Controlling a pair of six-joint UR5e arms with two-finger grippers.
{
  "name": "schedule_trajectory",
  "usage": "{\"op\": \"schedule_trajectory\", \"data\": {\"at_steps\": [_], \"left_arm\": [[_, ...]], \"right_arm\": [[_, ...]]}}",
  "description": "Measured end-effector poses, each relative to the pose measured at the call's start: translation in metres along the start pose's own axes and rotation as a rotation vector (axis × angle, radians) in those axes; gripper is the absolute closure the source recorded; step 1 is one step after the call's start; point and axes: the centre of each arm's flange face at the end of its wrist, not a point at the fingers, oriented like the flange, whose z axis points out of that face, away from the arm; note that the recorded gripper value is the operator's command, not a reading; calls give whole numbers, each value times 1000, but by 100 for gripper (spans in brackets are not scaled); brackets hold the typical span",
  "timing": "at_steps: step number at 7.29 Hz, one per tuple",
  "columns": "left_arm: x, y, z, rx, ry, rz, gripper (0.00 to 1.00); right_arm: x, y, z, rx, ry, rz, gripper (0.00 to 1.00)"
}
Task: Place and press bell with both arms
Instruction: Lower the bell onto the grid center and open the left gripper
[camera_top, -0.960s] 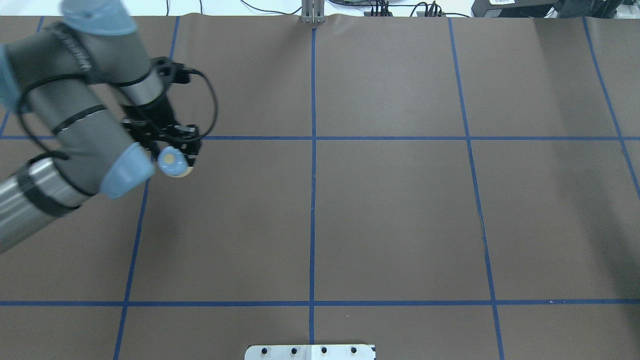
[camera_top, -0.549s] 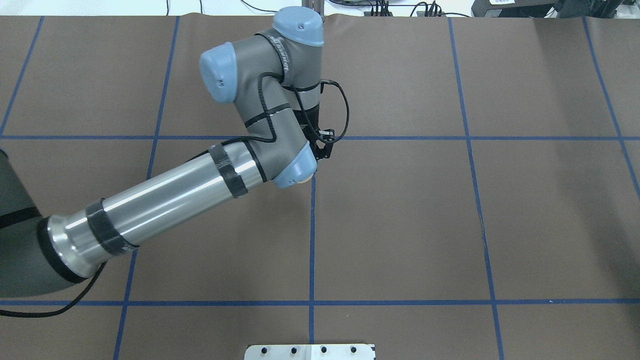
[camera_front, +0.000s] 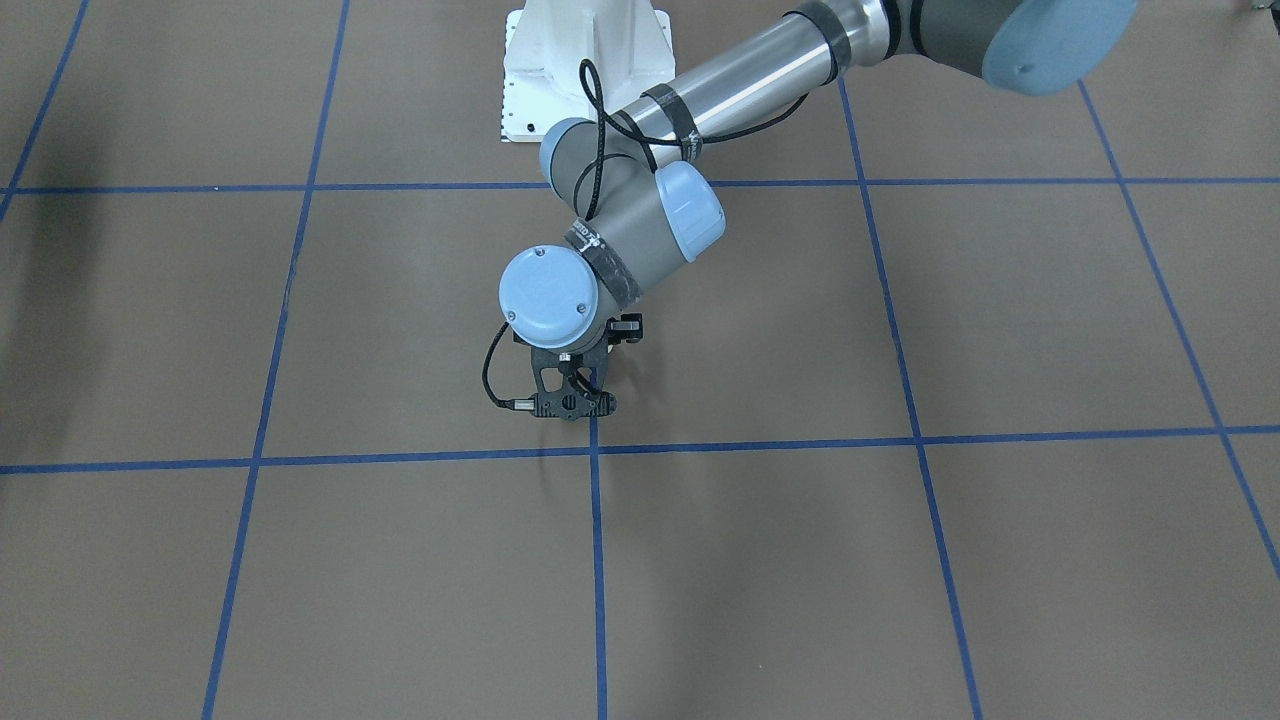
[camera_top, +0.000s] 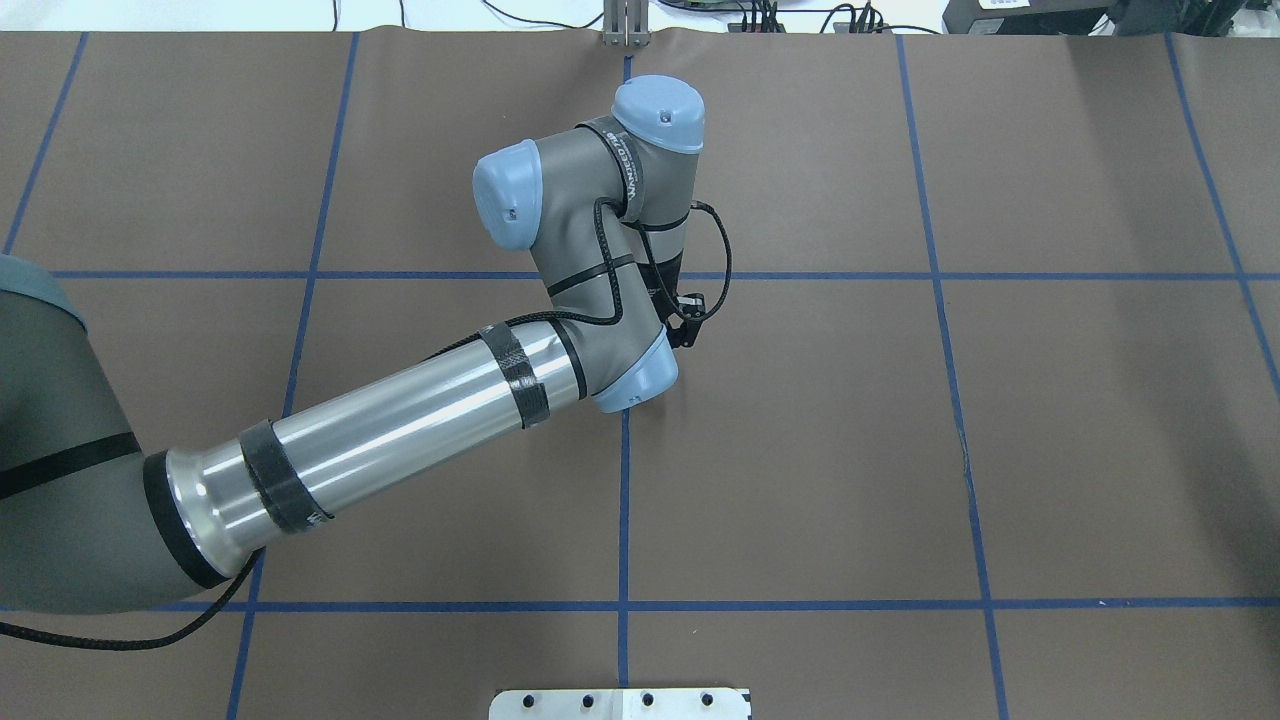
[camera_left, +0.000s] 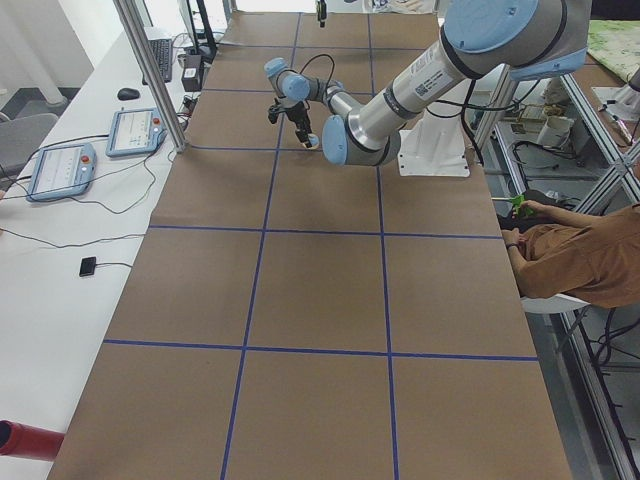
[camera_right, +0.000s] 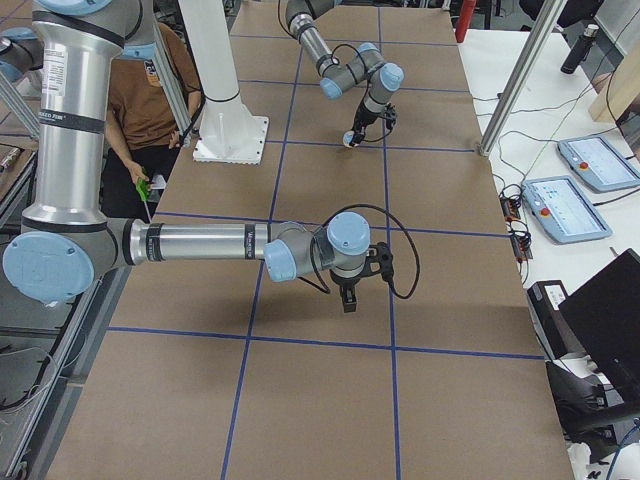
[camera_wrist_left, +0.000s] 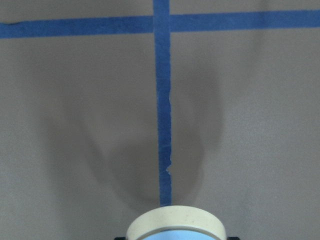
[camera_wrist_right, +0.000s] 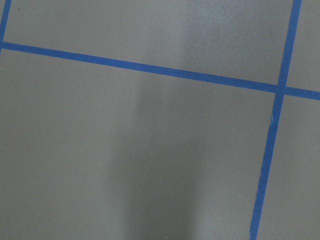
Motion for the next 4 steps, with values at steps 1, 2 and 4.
{"op": "schedule_trajectory", "data": {"at_steps": [1, 2, 4], "left_arm": [[-2, -3, 1, 2, -5, -2, 43], [-5, -5, 4, 0, -9, -6, 24], [-5, -7, 8, 2, -6, -7, 19]], "right_arm": [[-2, -1, 1, -1, -2, -3, 0], [-5, -3, 2, -2, -3, -10, 0], [-9, -7, 3, -3, -4, -21, 0]]}}
